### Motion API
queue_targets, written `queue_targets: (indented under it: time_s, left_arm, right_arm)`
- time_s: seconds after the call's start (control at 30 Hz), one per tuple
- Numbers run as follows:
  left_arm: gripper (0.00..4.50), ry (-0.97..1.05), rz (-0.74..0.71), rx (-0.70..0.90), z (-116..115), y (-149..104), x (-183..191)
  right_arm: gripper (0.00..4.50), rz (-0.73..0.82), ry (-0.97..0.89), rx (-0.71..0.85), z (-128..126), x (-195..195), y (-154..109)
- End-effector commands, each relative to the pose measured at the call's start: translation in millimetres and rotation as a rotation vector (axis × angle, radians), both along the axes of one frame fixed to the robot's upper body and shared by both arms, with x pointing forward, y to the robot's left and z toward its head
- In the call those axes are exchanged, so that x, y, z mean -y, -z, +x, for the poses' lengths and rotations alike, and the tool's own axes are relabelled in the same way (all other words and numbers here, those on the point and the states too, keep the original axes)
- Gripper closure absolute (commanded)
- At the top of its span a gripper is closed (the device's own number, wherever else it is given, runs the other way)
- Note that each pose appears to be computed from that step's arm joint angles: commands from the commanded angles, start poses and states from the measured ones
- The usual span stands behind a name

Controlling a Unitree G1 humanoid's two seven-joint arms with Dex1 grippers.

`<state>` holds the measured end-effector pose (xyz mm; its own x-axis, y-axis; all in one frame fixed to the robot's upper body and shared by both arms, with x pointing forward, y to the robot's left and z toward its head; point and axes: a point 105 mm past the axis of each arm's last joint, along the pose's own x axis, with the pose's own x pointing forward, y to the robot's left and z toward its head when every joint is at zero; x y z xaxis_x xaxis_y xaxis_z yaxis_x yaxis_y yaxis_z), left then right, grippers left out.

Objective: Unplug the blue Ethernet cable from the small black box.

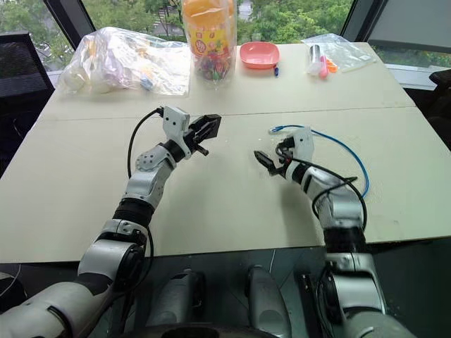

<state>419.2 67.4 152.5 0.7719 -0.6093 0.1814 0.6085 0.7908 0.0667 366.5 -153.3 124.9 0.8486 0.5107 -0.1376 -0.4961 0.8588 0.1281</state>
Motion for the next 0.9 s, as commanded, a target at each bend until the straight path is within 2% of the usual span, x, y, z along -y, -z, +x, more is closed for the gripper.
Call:
queue_targets:
  time_s: [0.03,0.1,0.17,0.33,0.53,0.67,0.77,0.9]
  left_arm:
    - [3.97,-0.005,-0.001,0.038,2.3,-8.0,2.7]
    - [2.90,-0.001,0.009,0.029,3.0,-3.6,3.7]
    - [2.18,0.001,0.018,0.018,3.8,1.3,3.0]
    - [0.05,-0.015,0.023,0.016,5.5,1.4,-4.0]
    - [0.02,0.006,-0.028,0.019,-2.1,-29.3,-22.8]
    - [0.02,-0.015,-0.132,-0.036,-23.3,-57.6,-57.7]
    - [0.02,-0.091,-0.093,-0.065,-42.4,-60.2,-80.2]
    - [0.02,-0.138,-0.033,-0.124,-71.8,-51.5,-90.6]
  right_arm:
    - [0.06,0.004,-0.009,0.129,-11.6,-1.9,-37.0]
    - [0.00,0.001,0.009,0.138,-13.9,0.5,-38.3]
    - [0.00,0.001,0.036,0.145,-13.5,3.8,-39.1]
    - [0.00,-0.006,0.090,0.173,-11.5,12.2,-41.5]
    - [0.00,0.027,0.098,0.239,-14.3,14.4,-54.6]
    - [0.00,0.043,0.092,0.280,-23.0,21.0,-59.9]
    - [0.00,0.042,0.090,0.283,-30.5,26.3,-59.3]
    - [0.00,0.029,0.070,0.279,-40.3,27.3,-57.1]
